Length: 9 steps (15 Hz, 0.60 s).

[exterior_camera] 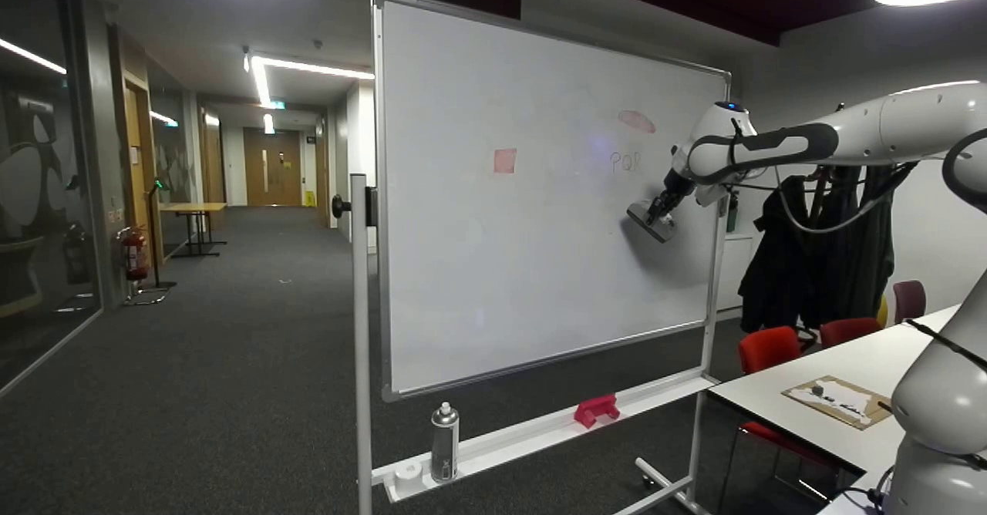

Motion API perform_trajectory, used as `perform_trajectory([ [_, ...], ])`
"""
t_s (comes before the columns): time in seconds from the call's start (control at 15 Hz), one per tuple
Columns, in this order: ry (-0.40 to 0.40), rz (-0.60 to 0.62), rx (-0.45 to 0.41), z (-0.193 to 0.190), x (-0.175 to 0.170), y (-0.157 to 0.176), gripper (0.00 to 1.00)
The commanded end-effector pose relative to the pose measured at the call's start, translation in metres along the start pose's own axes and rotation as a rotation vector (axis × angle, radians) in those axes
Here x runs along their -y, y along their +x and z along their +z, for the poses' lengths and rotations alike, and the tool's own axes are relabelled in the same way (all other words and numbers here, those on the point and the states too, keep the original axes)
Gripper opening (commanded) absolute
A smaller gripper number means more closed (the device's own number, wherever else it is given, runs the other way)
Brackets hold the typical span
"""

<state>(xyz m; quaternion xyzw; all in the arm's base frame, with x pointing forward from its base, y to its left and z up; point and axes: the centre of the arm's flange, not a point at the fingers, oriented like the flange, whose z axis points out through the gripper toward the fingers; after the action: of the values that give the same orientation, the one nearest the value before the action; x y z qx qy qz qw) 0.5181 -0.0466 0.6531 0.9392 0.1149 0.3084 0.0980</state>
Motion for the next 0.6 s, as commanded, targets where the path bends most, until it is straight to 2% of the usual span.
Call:
perform_trajectory([
  [0.0, 0.005, 0.003, 0.0, 0.001, 0.0, 0.0, 0.6],
  [0.13, 0.006, 0.004, 0.0, 0.001, 0.0, 0.0, 0.6],
  [0.2, -0.01, -0.002, -0.046, 0.002, 0.0, -0.001, 0.35],
  [0.53, -0.02, -0.008, -0.287, -0.006, -0.001, 0.01, 0.35],
])
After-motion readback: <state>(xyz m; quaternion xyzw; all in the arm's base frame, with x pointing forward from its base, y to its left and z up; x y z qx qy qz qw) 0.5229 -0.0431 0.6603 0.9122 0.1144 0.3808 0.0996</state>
